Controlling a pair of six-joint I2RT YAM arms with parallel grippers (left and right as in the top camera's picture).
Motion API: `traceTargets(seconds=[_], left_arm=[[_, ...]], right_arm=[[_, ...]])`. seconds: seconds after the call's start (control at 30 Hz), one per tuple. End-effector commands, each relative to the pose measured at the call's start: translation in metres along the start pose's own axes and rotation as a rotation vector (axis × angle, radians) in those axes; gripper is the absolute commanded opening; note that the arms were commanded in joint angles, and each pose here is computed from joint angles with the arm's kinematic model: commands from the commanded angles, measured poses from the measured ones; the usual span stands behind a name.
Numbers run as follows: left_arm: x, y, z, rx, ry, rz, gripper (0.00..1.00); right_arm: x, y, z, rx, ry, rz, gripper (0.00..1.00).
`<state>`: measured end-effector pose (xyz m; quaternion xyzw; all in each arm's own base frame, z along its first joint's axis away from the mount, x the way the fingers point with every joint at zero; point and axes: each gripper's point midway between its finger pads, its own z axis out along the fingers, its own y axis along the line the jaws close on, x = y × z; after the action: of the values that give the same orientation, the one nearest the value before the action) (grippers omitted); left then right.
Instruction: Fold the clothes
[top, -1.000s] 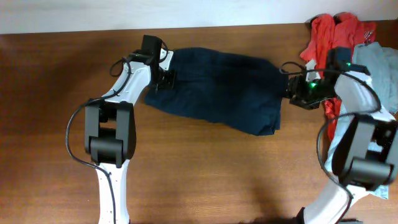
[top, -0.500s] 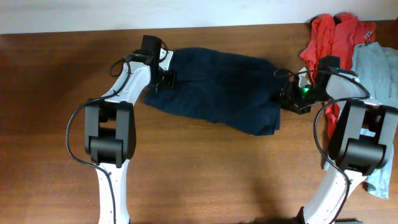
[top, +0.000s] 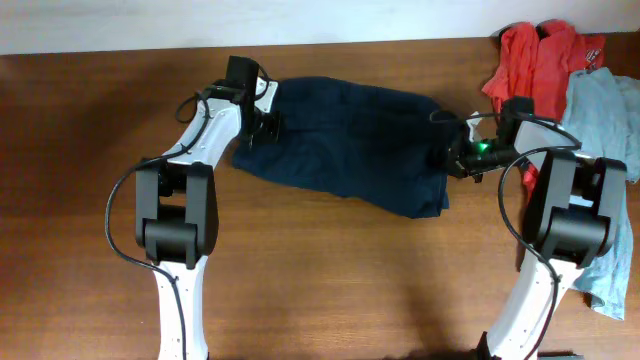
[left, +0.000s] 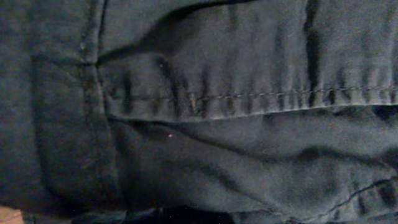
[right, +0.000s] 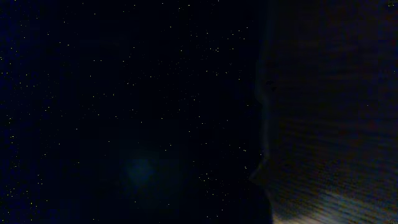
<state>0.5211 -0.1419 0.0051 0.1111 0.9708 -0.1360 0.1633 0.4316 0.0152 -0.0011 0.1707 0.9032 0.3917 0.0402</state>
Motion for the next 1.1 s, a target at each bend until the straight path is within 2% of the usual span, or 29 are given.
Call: traceTargets(seconds=[0.0,0.27,0.43,0.57,0.73,1.07], left_arm=[[0.031,0.01,0.03,-0.006,0.1,-0.038,0.0],[0.032,0.009,0.03,-0.004,0.104,-0.039,0.0],[0.032,0.008,0.03,0.002,0.104,-0.047,0.0],[0.032,0.008,0.03,0.001,0.104,-0.053,0.01],[0.032,0.008,0.03,0.001,0.104,-0.053,0.0],[0.033,0.008,0.03,0.001,0.107,-0.054,0.01]], right_arm=[[0.011,-0.048,0.003,0.09,0.03,0.087,0.04],[0.005,-0.081,-0.044,0.075,-0.037,0.143,0.04],[0.003,-0.067,-0.062,0.075,-0.026,0.082,0.04],[-0.002,-0.036,-0.065,0.081,-0.012,0.021,0.04],[-0.002,0.028,-0.057,0.087,0.019,-0.119,0.04],[0.027,0.155,0.014,0.09,0.102,-0.42,0.04]])
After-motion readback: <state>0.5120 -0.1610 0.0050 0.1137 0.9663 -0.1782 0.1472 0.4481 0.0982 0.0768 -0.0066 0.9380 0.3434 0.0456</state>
